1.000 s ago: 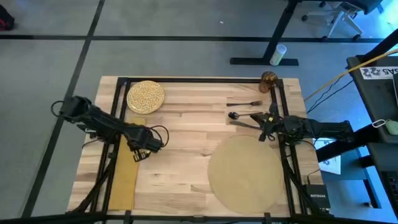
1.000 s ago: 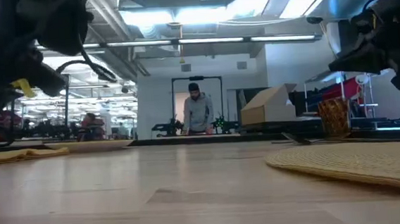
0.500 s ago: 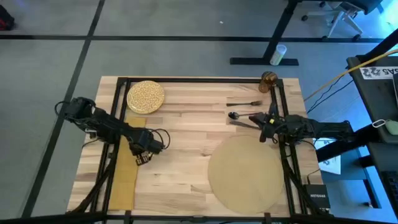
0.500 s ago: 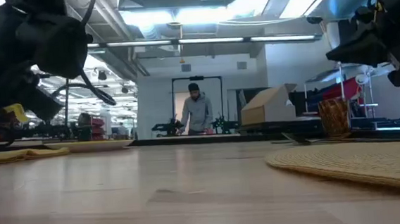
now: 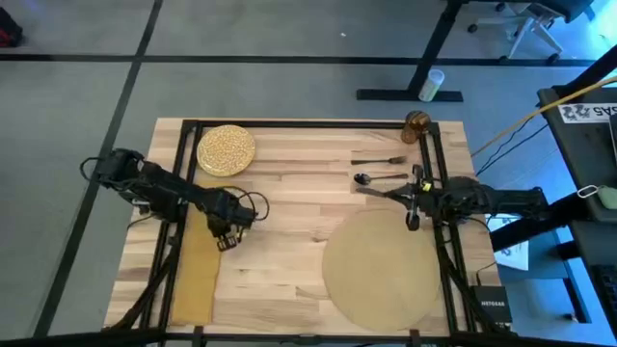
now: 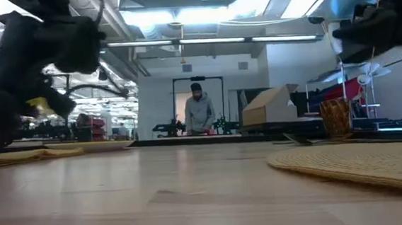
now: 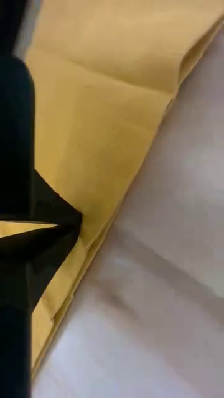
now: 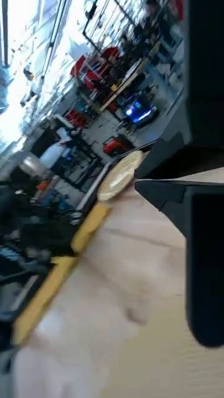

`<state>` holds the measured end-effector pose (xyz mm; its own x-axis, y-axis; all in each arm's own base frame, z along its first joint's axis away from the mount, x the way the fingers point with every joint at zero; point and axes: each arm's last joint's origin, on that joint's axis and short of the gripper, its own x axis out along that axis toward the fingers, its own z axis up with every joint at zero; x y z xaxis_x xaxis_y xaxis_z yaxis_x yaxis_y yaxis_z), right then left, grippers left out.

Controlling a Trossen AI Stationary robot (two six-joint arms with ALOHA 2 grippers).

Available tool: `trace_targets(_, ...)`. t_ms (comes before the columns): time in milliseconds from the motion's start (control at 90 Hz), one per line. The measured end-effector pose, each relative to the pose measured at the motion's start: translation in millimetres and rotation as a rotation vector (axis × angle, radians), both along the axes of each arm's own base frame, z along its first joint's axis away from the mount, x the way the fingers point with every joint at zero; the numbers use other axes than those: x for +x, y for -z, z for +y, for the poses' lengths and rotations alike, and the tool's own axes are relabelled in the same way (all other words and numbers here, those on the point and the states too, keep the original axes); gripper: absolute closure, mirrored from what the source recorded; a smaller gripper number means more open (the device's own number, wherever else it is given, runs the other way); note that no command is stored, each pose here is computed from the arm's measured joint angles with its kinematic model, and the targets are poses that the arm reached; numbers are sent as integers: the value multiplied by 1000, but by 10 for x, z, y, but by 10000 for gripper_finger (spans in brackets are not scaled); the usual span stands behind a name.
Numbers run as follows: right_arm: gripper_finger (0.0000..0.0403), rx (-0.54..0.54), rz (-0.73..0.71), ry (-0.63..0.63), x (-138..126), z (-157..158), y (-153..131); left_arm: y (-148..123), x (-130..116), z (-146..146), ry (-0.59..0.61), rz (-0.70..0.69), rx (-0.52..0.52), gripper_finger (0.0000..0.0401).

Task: Set table place
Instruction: Fold the yellow table napkin

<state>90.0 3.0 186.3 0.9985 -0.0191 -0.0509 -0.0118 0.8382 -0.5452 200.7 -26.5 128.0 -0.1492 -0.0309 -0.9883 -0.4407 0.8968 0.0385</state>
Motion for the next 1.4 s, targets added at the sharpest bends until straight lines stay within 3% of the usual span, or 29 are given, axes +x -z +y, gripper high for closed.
trace_targets(544, 403, 186, -103, -19, 0, 5, -99, -41, 542, 558, 9, -517, 99, 401)
trace_targets(822, 403, 187, -107, -19, 0, 5, -103, 79, 730, 517, 25, -625, -14, 401)
trace_targets(978, 403, 187, -112, -19, -1, 5, -108, -85, 880, 420, 94, -667, -27, 401)
trace_targets(1067, 403, 187, -112, -19, 0, 5, -108, -352, 1029, 390, 173, -717, -19, 401)
trace_targets(1244, 403, 191, -125, -21, -1, 5, -120, -767, 1092, 253, 262, -624, -36, 401)
trace_targets(1400, 403, 284, -137, -61, -3, 16, -137, -777, 876, -84, 308, -393, -95, 401)
